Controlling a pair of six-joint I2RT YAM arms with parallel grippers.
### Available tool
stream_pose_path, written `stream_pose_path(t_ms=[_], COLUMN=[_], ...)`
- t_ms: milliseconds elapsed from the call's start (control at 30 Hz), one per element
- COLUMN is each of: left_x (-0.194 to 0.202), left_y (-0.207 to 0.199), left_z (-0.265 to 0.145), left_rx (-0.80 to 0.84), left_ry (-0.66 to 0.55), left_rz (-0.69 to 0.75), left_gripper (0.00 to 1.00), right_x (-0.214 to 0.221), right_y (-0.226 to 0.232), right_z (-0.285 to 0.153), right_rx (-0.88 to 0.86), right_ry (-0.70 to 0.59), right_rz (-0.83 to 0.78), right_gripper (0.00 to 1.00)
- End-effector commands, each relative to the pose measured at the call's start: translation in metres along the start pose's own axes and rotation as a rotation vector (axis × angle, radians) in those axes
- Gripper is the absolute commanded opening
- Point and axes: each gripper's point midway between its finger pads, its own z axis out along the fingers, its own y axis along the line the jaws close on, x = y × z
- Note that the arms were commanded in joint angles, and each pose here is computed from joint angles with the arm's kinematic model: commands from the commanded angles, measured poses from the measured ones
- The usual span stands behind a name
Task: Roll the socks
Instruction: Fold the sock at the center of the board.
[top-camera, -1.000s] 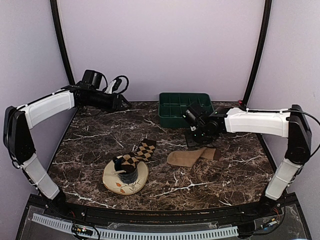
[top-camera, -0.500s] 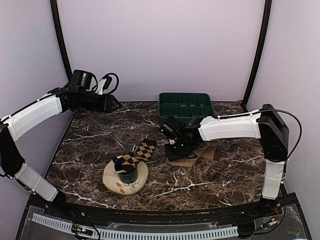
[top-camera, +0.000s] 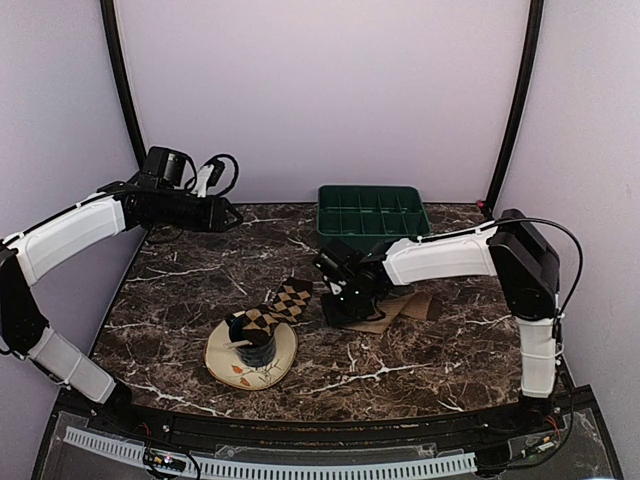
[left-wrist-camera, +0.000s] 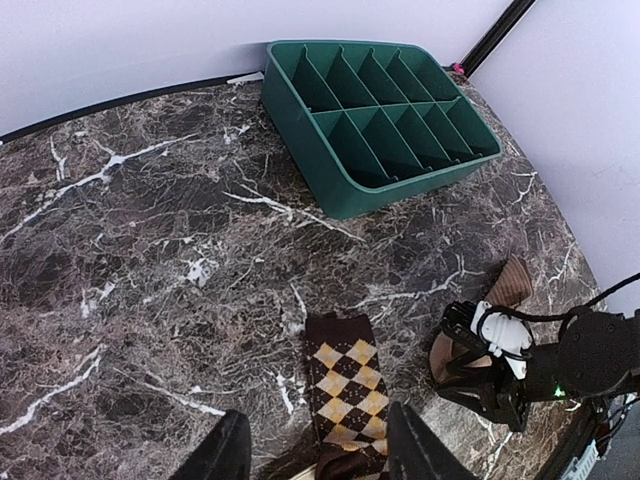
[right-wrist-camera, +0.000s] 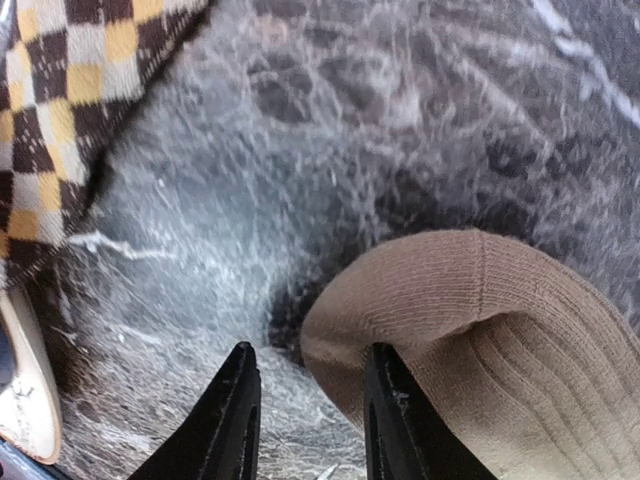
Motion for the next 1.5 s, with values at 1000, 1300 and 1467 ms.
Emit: stream_pose_path(t_ms=[1000,1300,1467], left_x=[-0.006,0.003,0.019], left_y=[0.009,0.016,0.021], left_z=[0.003,-0.010,-0.013], left_rx=[-0.060,-0.106,-0.123], left_ry=[-0.028,-0.065,-0.057], left_rz=[0.038,0.029,0.015], left_gripper=[0.47,0.47,0.47], right_x=[-0.115,-0.050,-0.018], right_y=[-0.001,0.018,0.032], right_z=[-0.006,-0.040,-0.048], right_rx=[-0.150,-0.188,-0.158], right_ry=[-0.159,-0.177,-0.181], right_rz=[-0.010,0.030,0.011], right_gripper=[0.32,0.41,0.39])
